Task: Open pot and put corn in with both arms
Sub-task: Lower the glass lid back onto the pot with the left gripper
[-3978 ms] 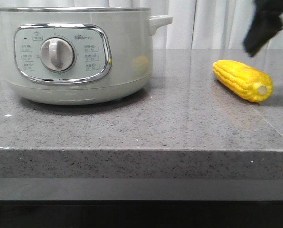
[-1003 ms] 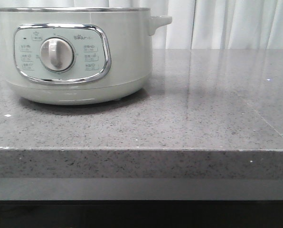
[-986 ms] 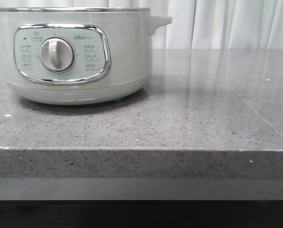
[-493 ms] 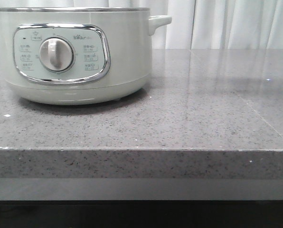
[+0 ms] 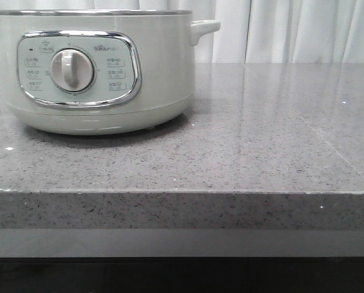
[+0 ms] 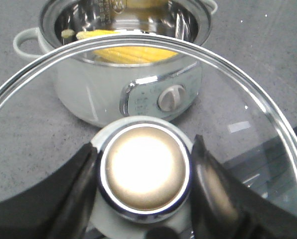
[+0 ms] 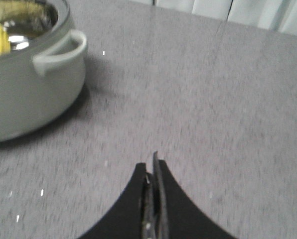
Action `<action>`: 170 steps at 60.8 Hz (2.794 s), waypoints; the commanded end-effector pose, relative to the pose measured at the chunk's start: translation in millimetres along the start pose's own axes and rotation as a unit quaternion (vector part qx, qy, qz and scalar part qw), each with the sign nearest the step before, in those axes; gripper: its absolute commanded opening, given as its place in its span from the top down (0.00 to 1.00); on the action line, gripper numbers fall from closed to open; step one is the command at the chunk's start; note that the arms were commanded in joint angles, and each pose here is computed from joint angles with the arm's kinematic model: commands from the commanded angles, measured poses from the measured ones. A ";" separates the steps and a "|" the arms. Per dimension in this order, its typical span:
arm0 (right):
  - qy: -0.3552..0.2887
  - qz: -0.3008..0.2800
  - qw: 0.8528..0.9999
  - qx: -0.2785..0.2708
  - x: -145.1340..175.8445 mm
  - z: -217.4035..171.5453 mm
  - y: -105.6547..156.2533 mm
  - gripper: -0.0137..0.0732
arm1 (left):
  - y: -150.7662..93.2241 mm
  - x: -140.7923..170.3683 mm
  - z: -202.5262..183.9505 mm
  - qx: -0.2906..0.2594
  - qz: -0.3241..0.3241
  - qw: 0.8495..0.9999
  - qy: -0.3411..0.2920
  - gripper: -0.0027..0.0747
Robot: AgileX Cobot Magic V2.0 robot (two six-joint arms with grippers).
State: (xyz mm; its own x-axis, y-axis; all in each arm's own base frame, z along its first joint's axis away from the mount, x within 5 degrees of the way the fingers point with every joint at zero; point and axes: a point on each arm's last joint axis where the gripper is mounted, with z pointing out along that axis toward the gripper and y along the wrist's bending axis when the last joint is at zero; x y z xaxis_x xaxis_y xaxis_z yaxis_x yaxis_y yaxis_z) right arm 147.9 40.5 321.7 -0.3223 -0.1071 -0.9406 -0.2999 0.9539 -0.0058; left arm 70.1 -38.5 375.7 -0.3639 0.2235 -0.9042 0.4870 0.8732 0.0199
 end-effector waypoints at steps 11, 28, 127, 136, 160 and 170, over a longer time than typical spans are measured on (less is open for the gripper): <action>-0.136 0.007 0.991 0.017 29.2 -53.3 2.3 0.92 | 6.8 -77.9 24.8 -0.004 -0.014 0.995 -0.095 0.77; -0.169 0.007 0.985 0.015 51.9 -71.2 5.0 0.92 | 16.1 -146.2 89.0 -0.003 -0.015 0.997 -0.075 0.77; -0.183 0.007 0.983 0.020 50.1 -71.6 4.1 0.92 | 30.3 -176.7 225.9 0.004 -0.014 0.997 0.072 0.58; -0.183 0.007 0.983 0.020 50.1 -71.6 4.1 0.92 | 30.4 -178.5 225.2 0.003 -0.014 0.998 0.063 0.47; -0.183 0.007 0.983 0.020 50.1 -71.6 4.1 0.92 | 30.2 -195.0 210.5 0.001 -0.011 0.999 0.030 0.28; -0.183 0.007 0.983 0.020 50.1 -71.6 4.1 0.92 | 29.6 -203.4 186.2 -0.006 -0.004 1.000 0.006 0.33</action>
State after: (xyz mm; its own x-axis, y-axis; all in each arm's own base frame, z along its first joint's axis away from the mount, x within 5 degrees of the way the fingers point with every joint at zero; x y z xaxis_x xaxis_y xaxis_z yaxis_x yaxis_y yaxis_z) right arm 65.5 21.2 283.7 -0.0724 -0.0191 -0.9972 -0.2870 0.9579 0.0025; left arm 331.7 -149.5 435.1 -0.5143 0.2933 -0.8059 0.4833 0.8754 0.0101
